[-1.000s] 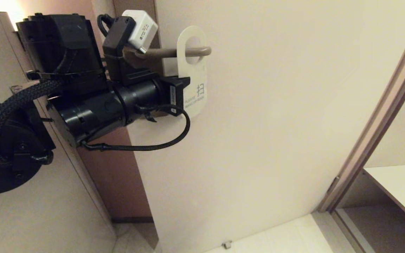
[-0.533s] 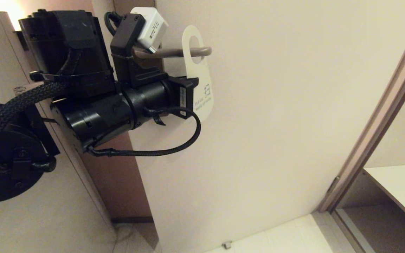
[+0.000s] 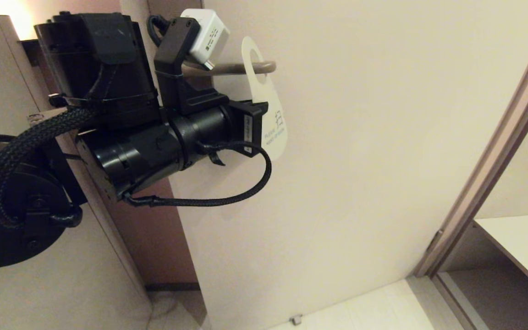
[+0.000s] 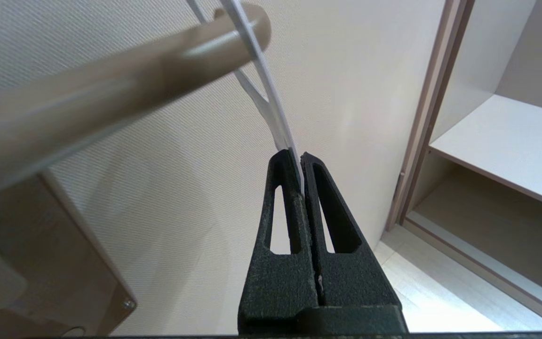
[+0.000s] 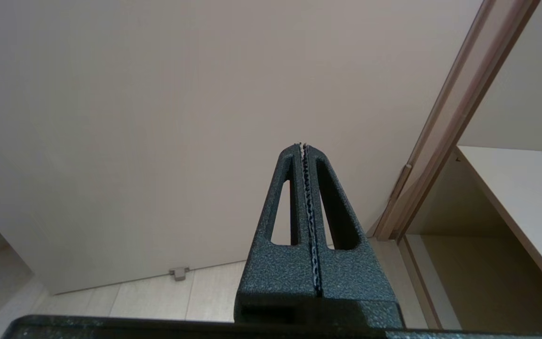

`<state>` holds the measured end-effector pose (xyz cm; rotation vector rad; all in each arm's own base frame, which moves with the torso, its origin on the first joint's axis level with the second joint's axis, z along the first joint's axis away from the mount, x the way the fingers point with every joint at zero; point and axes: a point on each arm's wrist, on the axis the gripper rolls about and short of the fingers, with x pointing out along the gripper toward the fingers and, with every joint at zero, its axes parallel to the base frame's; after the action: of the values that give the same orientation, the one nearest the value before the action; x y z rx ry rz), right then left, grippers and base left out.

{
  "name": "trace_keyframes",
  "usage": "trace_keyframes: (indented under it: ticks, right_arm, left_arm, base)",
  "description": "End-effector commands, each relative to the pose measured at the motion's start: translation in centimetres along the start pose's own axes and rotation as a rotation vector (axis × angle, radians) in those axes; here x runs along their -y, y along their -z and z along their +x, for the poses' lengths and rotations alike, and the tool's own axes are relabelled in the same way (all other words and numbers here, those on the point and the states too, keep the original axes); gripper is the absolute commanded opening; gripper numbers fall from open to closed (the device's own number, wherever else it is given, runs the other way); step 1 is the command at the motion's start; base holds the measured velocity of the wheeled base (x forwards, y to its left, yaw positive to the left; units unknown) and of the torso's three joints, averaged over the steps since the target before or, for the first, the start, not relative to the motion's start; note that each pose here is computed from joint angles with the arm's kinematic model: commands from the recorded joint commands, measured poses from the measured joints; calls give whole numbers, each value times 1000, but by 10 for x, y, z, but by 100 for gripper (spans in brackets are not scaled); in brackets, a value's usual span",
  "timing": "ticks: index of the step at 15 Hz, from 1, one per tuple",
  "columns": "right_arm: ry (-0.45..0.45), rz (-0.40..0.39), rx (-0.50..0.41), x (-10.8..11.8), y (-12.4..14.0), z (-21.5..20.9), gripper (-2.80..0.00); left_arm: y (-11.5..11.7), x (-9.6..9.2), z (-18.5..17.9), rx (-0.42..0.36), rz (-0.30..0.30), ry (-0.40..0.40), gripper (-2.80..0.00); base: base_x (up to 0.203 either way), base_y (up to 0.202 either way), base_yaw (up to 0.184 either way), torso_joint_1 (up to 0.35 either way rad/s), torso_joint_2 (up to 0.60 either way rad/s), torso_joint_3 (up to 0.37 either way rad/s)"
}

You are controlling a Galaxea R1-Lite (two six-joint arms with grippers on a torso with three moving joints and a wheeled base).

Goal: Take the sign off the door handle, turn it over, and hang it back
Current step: Take down the sign, then hand it to the other hand

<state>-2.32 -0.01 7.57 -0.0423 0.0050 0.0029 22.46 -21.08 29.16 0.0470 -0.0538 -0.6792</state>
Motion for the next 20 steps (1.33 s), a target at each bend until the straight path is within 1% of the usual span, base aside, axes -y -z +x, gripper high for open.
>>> trace_keyframes:
  ticks: [1,6,12,15,18,20]
  right_arm:
    - [0,-1,-1,0,0,0,-280]
    - [0,-1,-1,0,0,0,-280]
    - [0,-1,-1,0,0,0,-280]
    - [0,-1,-1,0,0,0,-280]
    - [0,-1,-1,0,0,0,-280]
    - [0,-1,-1,0,0,0,-280]
  left_arm:
    - [2,1,2,-5,1,2,-280]
    - [5,2,6,-11,1,12,-280]
    - [3,9,4,-5,0,34,-280]
    - [2,19,2,-4,-2,69,-280]
    - [3,36,0,-7,-4,123,-280]
    - [3,43,-1,-6,-8,149,-280]
  base:
    - [0,0,0,0,0,0]
    - [0,0,0,0,0,0]
    - [0,0,0,0,0,0]
    - [0,0,0,0,0,0]
    - [0,0,0,0,0,0]
    - [0,0,0,0,0,0]
